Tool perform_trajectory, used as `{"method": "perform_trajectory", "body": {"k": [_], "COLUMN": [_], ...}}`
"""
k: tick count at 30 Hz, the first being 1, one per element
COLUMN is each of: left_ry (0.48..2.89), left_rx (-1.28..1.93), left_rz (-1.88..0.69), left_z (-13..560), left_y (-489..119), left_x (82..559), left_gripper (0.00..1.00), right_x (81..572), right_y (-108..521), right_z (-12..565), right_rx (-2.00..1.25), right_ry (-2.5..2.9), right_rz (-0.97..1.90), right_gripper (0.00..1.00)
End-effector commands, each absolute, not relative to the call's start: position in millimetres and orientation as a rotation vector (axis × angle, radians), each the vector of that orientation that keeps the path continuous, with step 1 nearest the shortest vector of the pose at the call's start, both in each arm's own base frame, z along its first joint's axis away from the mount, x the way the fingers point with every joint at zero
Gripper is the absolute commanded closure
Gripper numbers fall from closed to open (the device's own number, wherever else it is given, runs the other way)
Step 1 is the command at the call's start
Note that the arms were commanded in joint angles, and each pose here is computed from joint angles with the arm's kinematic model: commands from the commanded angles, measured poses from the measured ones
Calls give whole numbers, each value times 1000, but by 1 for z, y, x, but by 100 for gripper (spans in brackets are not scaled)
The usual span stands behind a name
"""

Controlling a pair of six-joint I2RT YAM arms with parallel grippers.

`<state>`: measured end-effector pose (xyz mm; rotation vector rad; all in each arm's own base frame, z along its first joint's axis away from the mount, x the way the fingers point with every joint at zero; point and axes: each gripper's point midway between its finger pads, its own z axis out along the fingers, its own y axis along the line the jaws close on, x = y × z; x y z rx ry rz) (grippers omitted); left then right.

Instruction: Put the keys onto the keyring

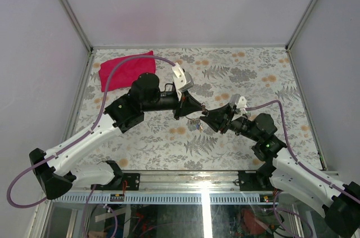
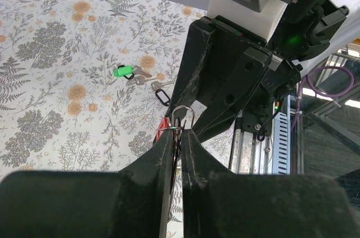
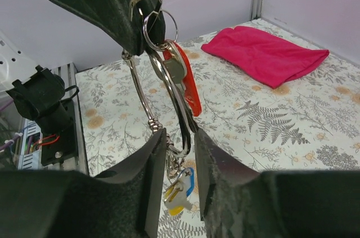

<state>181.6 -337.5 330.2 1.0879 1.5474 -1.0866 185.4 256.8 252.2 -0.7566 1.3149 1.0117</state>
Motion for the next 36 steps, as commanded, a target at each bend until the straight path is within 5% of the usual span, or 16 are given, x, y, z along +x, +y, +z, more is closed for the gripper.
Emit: {"method": "perform_trajectory", "body": {"k": [1, 5, 8, 12, 17, 36], "left_ry": [1436, 1437, 1443, 1456, 1457, 1488], "left_rx": [1045, 1046, 1039, 1023, 1016, 1051], "left_rz": [-1092, -1095, -1088, -1075, -1069, -895], "left_z": [364, 363, 362, 361, 361, 361], "left_y": [-339, -339, -339, -339, -339, -314], "left_x": [184, 183, 185, 189, 190, 196], "left_gripper": [100, 100, 100, 95, 76, 60], "right_x": [183, 183, 184, 183, 181, 177], "right_y": [257, 256, 257, 257, 258, 255], "right_z": [277, 279, 279, 278, 280, 292], "right_rx": [-732, -717, -710, -705, -710, -682], "right_ry": [1218, 1212, 1218, 1221, 1212, 1192], "right_rz": [1026, 1034, 1038, 1050, 1063, 1091], "right_gripper": [71, 81, 100, 100, 100, 100]}}
